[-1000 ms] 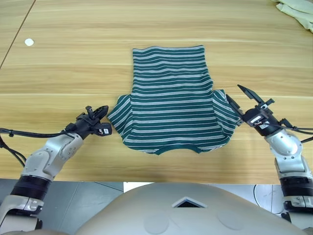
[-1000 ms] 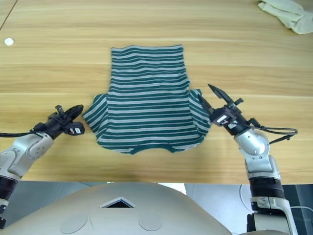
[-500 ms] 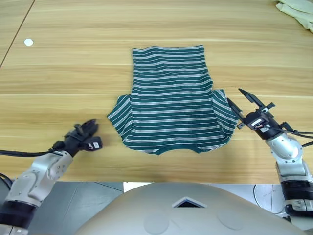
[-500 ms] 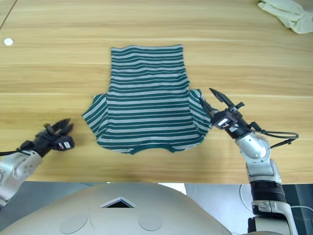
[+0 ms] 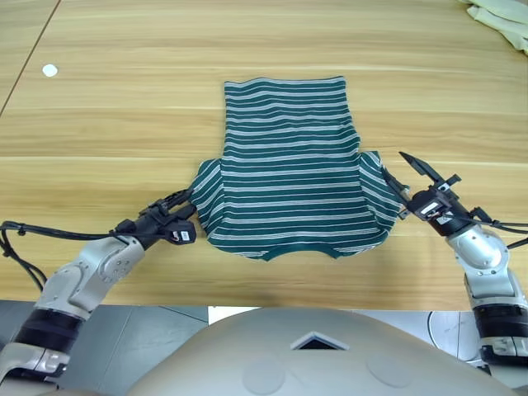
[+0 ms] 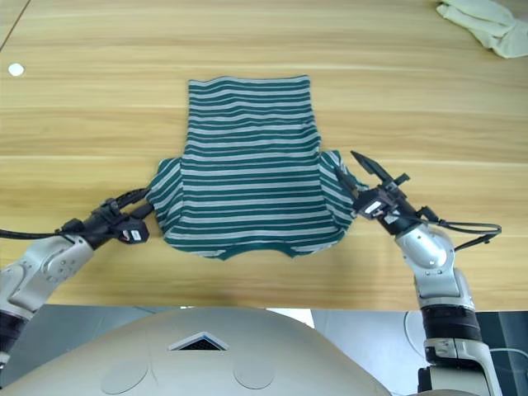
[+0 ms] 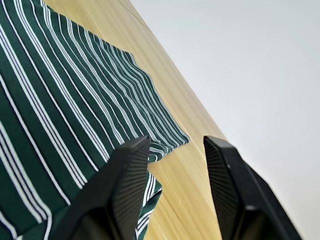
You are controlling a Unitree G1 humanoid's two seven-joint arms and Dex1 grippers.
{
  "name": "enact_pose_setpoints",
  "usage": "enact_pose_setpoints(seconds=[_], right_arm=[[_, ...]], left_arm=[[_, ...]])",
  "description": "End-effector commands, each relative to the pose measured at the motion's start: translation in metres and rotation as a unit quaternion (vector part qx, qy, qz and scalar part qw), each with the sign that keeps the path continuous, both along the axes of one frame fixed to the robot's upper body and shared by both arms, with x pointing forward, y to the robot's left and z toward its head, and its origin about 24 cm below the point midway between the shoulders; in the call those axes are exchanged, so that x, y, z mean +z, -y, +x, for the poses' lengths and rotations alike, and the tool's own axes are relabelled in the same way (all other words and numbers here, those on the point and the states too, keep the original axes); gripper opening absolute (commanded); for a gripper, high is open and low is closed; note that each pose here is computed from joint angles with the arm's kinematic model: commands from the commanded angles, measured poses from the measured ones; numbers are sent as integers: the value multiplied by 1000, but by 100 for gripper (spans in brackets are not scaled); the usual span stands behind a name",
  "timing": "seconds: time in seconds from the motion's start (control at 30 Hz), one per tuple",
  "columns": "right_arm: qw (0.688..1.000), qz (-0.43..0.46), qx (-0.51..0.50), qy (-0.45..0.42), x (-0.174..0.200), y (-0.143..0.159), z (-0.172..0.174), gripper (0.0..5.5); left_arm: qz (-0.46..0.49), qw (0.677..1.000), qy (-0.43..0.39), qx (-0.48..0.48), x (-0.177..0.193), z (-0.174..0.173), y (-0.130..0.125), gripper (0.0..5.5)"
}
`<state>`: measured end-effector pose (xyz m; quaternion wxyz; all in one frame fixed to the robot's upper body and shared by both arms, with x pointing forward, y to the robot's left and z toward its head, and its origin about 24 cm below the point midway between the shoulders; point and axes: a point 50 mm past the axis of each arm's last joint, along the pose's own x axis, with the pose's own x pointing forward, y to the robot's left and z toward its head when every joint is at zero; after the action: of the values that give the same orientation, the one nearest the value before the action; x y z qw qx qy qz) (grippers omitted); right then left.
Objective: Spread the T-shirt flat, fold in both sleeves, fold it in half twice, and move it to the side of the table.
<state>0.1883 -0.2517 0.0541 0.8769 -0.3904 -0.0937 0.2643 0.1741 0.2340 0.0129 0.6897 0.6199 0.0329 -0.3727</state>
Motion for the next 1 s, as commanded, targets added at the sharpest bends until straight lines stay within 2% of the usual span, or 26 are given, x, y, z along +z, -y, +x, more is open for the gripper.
enact_pose_setpoints(seconds=[0.03, 0.13, 0.27, 0.37, 0.6, 0.87, 1.0], right_arm=[[1000, 2, -4, 3, -1, 0, -2, 198], [1000, 4, -3, 3, -1, -1, -1, 198], [1000, 5, -1, 3, -1, -2, -2, 198], [1000, 5, -1, 4, 0, -2, -3, 198], [1000, 5, -1, 5, 0, -2, -3, 198], [1000, 5, -1, 5, 0, -2, -3, 198], [1000, 5, -1, 5, 0, -1, -3, 198]], left_arm=[[62, 996, -62, 17, -28, -15, -13, 189], [83, 995, -55, 30, -30, -11, -21, 189], [77, 995, -58, 20, -34, -13, -15, 189], [76, 995, -68, 13, -36, -17, -14, 132], [66, 993, -93, -12, -39, -27, -7, 63], [75, 992, -105, -7, -43, -29, -11, 2], [64, 993, -103, -7, -45, -31, -8, 0]])
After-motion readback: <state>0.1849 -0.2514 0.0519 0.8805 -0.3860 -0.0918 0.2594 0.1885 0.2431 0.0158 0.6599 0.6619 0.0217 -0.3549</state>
